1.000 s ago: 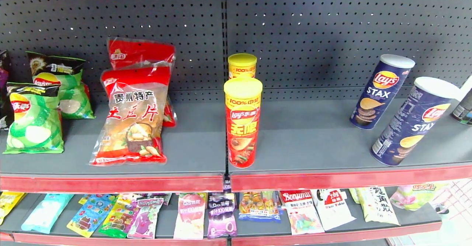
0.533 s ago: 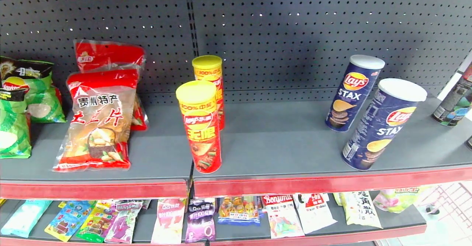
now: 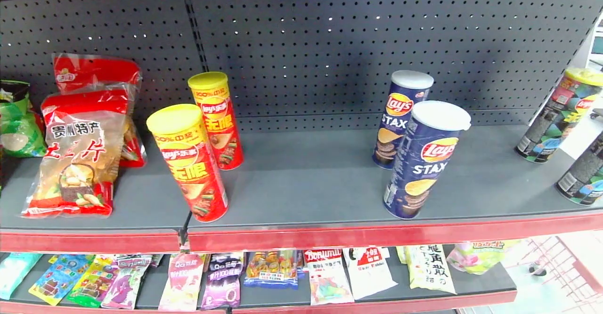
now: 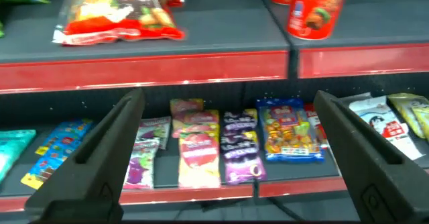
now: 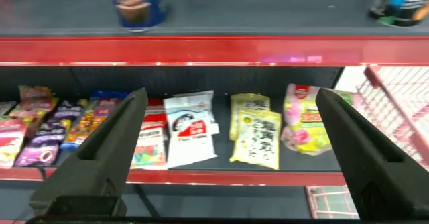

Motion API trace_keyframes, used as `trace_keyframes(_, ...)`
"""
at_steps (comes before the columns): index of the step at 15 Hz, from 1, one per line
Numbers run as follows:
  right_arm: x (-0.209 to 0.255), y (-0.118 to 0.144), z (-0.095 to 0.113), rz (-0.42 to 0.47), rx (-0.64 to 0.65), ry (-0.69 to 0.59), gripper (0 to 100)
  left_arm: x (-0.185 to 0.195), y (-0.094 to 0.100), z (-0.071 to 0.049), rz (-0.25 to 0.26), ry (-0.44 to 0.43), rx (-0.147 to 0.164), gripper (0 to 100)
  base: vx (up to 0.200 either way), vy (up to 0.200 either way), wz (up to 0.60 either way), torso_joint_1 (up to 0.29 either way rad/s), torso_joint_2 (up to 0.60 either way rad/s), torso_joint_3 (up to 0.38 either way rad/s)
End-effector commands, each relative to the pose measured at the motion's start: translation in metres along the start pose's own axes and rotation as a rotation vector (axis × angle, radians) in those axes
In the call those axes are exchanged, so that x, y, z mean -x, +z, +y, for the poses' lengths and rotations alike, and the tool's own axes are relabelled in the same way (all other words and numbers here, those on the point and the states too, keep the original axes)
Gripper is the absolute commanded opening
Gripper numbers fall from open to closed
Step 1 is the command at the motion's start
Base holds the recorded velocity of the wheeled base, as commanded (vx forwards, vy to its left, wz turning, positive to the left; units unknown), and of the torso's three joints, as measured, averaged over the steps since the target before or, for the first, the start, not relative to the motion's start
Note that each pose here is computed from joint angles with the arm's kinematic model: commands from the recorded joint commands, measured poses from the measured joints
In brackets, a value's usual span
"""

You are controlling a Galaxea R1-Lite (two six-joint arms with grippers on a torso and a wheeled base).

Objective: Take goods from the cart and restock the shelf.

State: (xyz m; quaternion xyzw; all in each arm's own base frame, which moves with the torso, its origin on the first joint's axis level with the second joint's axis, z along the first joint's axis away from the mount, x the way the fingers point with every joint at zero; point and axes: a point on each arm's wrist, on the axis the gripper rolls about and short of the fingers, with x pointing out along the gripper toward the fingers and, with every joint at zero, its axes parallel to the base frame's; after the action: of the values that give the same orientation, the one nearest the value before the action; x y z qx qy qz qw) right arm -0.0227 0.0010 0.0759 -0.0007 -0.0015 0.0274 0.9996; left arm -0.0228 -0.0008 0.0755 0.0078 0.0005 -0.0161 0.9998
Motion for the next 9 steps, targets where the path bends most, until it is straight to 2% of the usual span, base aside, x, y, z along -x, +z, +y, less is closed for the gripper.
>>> trace_keyframes(1,0.0000,0.0000,0.0000,0.000,0.000,0.000,100,0.0001,0.0003,0.0000,-0.001,0.000,0.000,100,0.000,-0.200,0.00,0.002,0.00,0.002)
trace_keyframes(9,0.0000,0.0000,0.0000,0.000,0.002,-0.001,100,0.0000,-0.0002,0.0000,0.000,0.000,0.000,100,0.000,-0.200,0.00,0.003,0.00,0.002)
